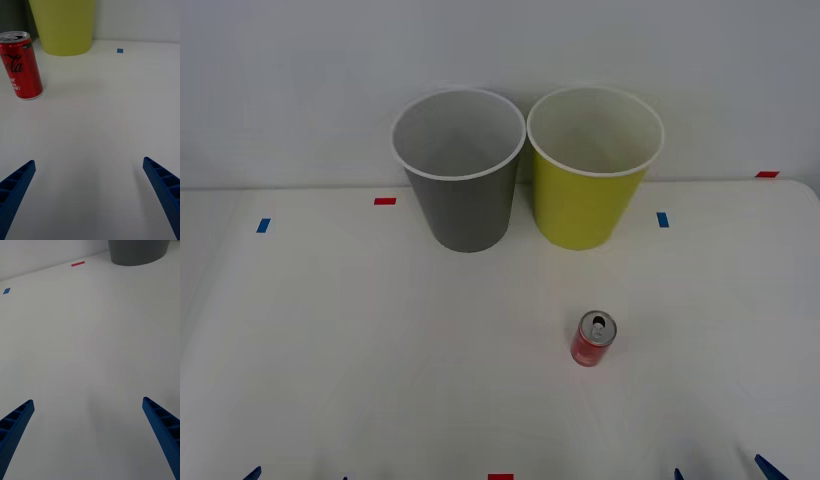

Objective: Put cans in the gray bin and PET bottles in the light green bin.

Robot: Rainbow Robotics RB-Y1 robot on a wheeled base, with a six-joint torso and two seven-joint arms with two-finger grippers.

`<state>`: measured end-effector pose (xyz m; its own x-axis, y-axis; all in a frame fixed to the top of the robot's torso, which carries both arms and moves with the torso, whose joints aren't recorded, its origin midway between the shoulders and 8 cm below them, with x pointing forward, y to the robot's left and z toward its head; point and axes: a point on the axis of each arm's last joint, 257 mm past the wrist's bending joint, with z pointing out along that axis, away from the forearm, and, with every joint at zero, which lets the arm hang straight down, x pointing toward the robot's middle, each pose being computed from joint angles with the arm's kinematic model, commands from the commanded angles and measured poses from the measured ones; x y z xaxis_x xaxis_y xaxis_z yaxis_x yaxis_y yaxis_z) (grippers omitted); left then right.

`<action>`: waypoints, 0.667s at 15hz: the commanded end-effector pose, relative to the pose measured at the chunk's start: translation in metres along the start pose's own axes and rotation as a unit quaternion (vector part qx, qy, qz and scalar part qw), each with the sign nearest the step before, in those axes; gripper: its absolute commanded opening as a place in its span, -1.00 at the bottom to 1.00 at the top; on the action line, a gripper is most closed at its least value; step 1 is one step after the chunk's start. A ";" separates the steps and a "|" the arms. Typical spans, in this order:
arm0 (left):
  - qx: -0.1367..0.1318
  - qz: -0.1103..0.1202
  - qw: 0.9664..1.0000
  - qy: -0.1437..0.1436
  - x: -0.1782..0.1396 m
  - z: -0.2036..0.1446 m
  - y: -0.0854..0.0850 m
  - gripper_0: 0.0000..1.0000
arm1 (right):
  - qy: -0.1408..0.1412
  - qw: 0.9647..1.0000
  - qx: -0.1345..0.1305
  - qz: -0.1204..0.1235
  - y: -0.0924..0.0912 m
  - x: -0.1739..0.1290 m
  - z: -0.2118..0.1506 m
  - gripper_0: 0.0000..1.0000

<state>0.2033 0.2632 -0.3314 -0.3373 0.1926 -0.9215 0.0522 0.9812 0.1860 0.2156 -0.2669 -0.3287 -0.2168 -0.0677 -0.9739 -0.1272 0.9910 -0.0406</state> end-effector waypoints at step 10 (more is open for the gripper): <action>0.000 0.000 1.000 0.000 0.000 0.000 0.000 1.00 | 0.000 1.000 0.000 0.000 0.000 0.000 0.000 1.00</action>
<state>0.2033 0.2632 -0.3314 -0.3373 0.1926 -0.9215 0.0522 0.9812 0.1860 0.2156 -0.2669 -0.3287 -0.2168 -0.0677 -0.9739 -0.1272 0.9910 -0.0406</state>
